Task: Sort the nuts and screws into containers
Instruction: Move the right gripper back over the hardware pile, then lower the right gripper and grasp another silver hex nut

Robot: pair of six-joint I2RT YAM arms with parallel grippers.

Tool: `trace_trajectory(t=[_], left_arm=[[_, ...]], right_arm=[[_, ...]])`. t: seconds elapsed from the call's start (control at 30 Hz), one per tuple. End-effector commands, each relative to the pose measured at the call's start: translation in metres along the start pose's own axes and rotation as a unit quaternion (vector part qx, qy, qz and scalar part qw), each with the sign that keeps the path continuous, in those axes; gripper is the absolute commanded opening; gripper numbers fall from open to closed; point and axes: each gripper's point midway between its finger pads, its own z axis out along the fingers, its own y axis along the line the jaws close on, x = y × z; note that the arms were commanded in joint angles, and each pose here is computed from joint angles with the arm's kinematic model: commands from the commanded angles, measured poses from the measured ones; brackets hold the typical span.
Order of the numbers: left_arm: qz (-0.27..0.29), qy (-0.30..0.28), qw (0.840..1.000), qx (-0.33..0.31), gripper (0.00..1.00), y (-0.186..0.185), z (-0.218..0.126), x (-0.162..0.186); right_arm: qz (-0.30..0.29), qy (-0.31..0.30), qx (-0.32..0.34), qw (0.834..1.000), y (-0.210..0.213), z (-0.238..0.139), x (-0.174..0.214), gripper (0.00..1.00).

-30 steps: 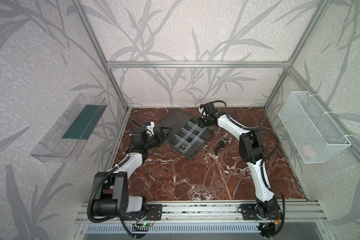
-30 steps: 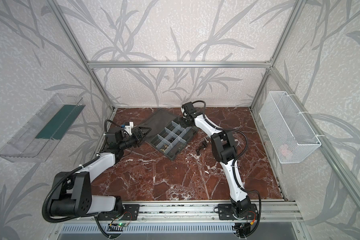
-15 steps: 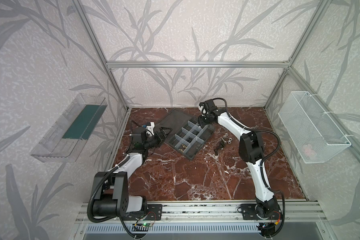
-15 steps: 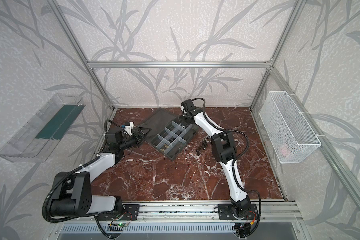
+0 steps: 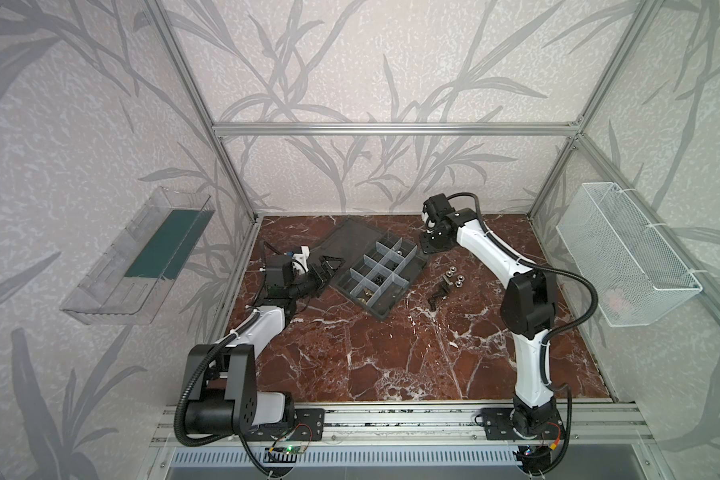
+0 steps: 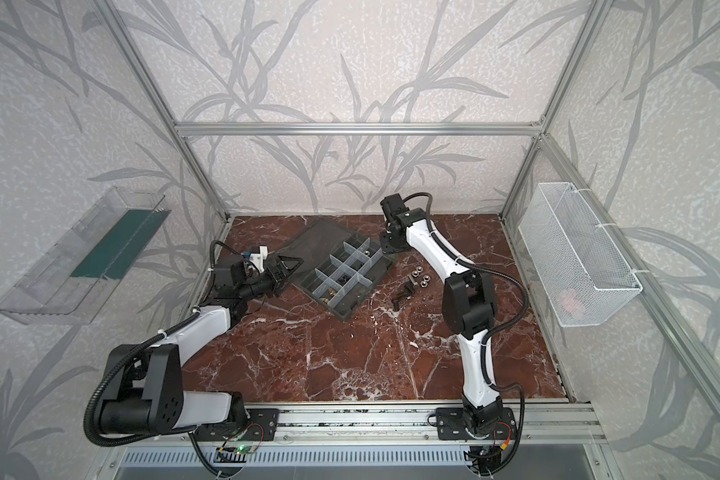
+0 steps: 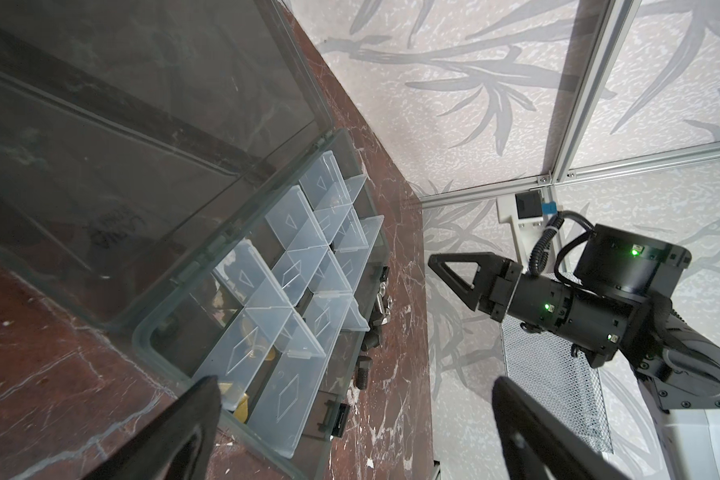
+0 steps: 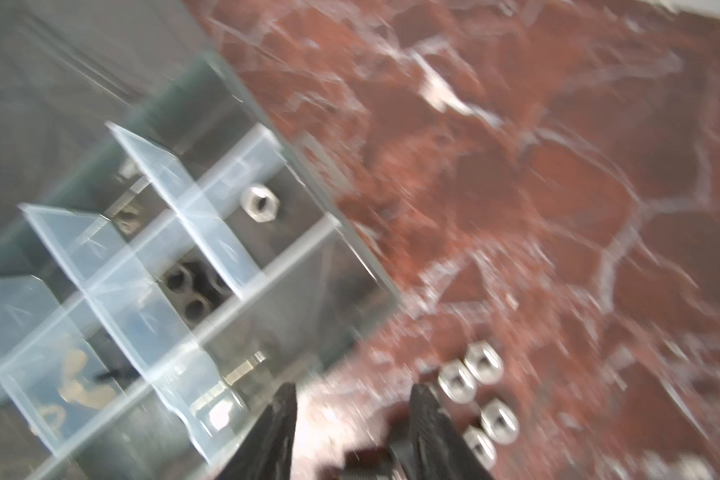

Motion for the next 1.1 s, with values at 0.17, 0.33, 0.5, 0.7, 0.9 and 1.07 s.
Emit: trace_trajectory(t=[0.17,0.33,0.5,0.7,0.9,1.07], left_arm=[[0.018,-0.001,1.0,0.011,1.0,-0.013,-0.002,-0.004],[0.014,-0.001,1.0,0.012,1.0,-0.011,0.001,-0.005],[0.011,0.0,1.0,0.011,0.99,-0.011,0.001,-0.005],[0.014,-0.001,1.0,0.009,0.99,-0.012,0.0,-0.005],[0.011,0.0,1.0,0.008,1.0,-0.009,0.002,-0.005],[0.011,-0.001,1.0,0.009,0.99,-0.01,0.002,-0.006]], right_arm=[[0.119,0.053,0.034,0.991,-0.078,0.008,0.065,0.46],[0.131,0.082,0.039,0.987,-0.089,0.022,0.086,0.46],[0.135,0.1,0.036,0.985,-0.087,0.039,0.094,0.45],[0.138,0.113,0.032,0.983,-0.085,0.055,0.101,0.45],[0.138,0.122,0.028,0.982,-0.084,0.064,0.107,0.45],[0.139,0.129,0.031,0.981,-0.084,0.07,0.111,0.45]])
